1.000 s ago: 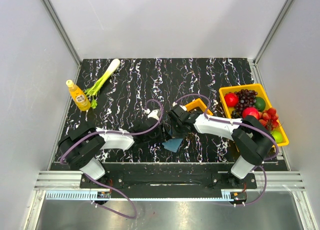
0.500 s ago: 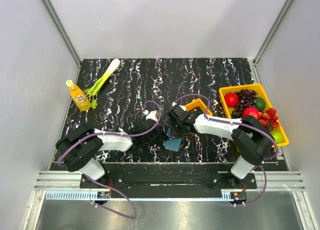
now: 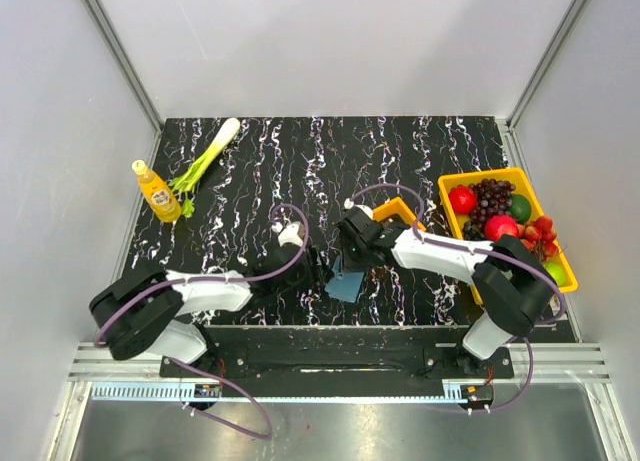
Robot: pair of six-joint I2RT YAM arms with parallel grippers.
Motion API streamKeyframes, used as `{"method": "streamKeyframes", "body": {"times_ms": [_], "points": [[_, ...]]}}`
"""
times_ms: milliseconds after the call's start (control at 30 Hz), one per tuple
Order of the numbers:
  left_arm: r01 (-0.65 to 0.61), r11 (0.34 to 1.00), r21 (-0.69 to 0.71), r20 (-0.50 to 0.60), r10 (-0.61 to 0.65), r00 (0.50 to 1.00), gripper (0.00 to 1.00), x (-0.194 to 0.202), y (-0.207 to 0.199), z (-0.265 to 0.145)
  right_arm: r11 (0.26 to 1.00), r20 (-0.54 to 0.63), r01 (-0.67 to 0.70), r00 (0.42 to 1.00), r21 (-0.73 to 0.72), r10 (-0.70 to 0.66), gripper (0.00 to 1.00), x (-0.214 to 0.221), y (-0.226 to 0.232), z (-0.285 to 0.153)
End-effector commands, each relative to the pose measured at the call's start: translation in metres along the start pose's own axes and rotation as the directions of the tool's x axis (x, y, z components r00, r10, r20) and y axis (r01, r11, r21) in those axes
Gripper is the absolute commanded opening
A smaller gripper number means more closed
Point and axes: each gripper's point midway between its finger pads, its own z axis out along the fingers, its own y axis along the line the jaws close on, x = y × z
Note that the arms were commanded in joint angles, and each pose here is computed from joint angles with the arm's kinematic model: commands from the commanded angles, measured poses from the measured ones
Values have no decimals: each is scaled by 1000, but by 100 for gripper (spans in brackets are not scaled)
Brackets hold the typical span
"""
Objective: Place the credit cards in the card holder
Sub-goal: Reset both arms
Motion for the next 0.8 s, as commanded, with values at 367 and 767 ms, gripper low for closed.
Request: {"method": "streamKeyframes", "body": {"times_ms": [367,767], "points": [[-66,960,-273,175,117,978,99,-59,47,-51,997,414,-55,907,-46,69,90,-100,-22,-89],[-34,938,-346,258,130,957,99,-125,52,-66,979,504,-203,846,7,172,99,-131,-103,-113]]}}
